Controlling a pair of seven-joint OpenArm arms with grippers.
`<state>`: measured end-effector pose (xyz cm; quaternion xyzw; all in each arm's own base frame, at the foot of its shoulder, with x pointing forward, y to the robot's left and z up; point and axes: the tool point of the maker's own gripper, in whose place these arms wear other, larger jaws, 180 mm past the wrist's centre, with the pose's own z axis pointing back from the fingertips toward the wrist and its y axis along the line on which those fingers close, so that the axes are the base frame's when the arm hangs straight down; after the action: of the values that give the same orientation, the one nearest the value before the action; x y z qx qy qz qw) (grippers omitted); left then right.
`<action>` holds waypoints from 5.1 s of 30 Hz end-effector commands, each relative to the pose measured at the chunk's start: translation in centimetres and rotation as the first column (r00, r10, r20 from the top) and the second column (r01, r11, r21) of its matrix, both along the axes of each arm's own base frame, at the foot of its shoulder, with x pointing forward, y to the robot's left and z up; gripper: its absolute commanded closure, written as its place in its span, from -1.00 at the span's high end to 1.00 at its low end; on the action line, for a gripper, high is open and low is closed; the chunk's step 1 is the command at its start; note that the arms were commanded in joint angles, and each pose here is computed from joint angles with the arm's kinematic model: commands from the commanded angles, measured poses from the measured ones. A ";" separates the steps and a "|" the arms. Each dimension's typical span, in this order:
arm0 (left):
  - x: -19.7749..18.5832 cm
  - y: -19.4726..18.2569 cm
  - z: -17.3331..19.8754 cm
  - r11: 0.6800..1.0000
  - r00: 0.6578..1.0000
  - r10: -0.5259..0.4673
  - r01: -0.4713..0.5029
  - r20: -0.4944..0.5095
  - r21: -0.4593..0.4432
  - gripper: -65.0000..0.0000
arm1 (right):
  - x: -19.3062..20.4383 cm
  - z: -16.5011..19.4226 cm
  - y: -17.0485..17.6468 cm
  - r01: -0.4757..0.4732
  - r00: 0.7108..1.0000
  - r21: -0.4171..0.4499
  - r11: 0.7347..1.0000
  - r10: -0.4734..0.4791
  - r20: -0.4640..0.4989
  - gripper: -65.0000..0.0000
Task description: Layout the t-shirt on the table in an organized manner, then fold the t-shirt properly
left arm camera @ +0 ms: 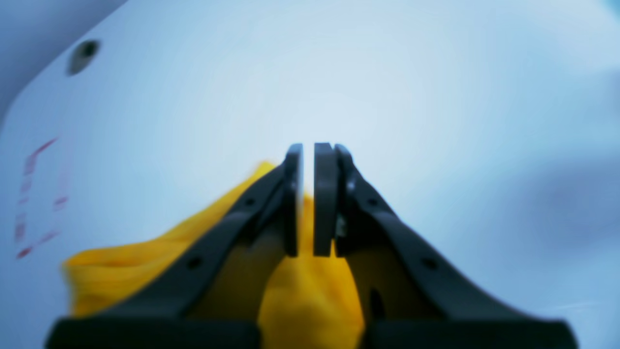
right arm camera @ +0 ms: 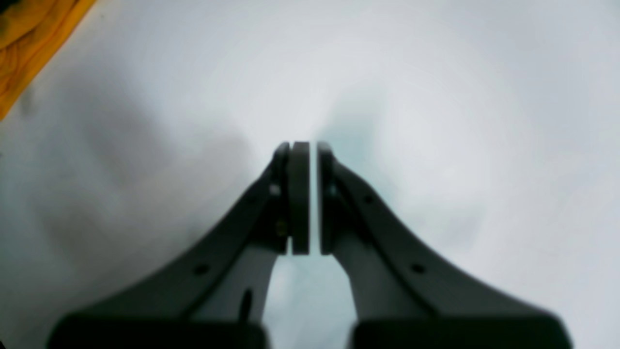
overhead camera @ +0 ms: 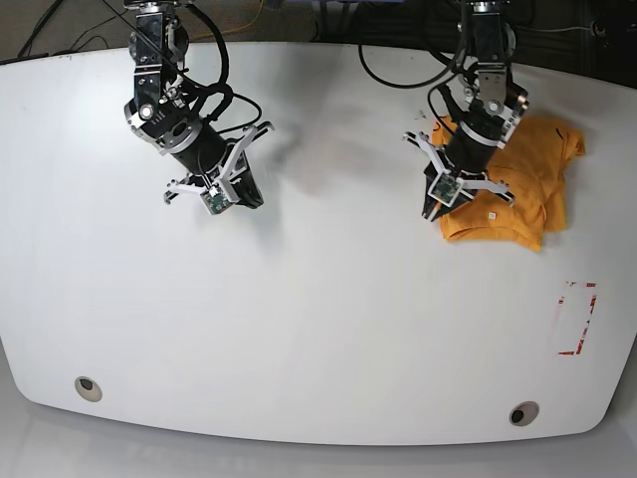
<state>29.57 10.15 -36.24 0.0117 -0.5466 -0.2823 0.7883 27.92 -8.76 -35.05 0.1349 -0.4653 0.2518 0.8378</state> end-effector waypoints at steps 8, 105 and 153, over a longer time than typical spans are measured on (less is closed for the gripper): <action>-1.3 -3.6 0.0 0.994 1.000 0.003 -0.004 -0.006 -0.106 -0.93 | 0.7 1.6 0.2 -0.004 0.998 0.026 1.000 0.002 0.055 -0.94; -3.4 2.5 2.4 0.898 0.948 0.248 -0.148 0.197 -0.415 -0.94 | 0.2 2.4 -16.7 0.314 0.930 -0.028 0.949 -0.301 0.209 -0.94; -27.5 1.1 -1.4 0.920 0.939 0.257 -0.310 -0.227 -0.241 -0.94 | -27.1 -4.2 -13.3 0.509 0.815 -0.077 0.857 -0.509 -0.278 -0.94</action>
<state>3.01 11.20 -38.14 -0.0430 -0.4946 -0.0924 0.8631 1.65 -21.87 -39.96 0.0428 -0.3560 0.0010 0.9335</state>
